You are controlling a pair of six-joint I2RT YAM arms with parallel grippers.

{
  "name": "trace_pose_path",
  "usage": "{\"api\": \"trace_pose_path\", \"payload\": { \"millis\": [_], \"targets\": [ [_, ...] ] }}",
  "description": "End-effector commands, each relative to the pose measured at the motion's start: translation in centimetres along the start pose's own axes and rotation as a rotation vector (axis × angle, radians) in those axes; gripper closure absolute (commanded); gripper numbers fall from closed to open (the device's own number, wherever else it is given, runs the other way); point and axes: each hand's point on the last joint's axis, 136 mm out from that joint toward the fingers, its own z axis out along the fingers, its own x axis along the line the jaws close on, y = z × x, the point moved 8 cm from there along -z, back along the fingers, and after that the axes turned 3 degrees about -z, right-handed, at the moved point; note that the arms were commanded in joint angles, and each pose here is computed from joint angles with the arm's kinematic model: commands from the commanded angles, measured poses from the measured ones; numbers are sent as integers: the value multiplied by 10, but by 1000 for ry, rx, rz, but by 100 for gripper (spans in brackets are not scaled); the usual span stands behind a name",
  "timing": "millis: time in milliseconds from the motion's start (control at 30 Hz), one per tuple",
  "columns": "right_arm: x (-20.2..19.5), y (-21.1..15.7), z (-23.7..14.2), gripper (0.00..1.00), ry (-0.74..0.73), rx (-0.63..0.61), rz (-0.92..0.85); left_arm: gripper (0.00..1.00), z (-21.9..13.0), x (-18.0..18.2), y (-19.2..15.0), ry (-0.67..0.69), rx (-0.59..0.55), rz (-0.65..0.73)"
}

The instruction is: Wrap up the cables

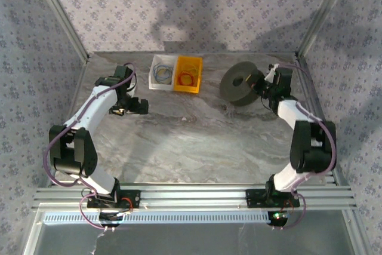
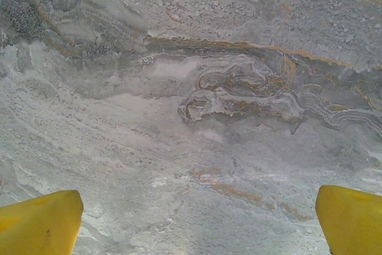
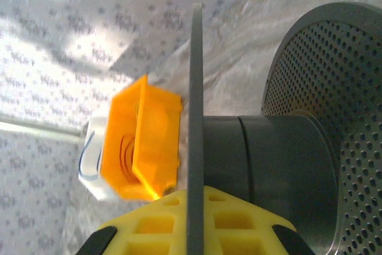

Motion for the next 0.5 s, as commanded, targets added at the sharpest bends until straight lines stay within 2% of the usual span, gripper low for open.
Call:
{"api": "trace_pose_path", "payload": {
  "millis": [0, 200, 467],
  "targets": [
    [35, -21, -28, 100, 105, 94, -77, 0, -9, 3, -7, 10, -8, 3],
    [66, -76, -41, 100, 201, 222, -43, 0, -9, 3, -7, 6, -5, 7],
    [90, -148, -12, 100, 287, 385, -21, 0, -11, 2, -7, 0, -12, 5]
  ]
}}
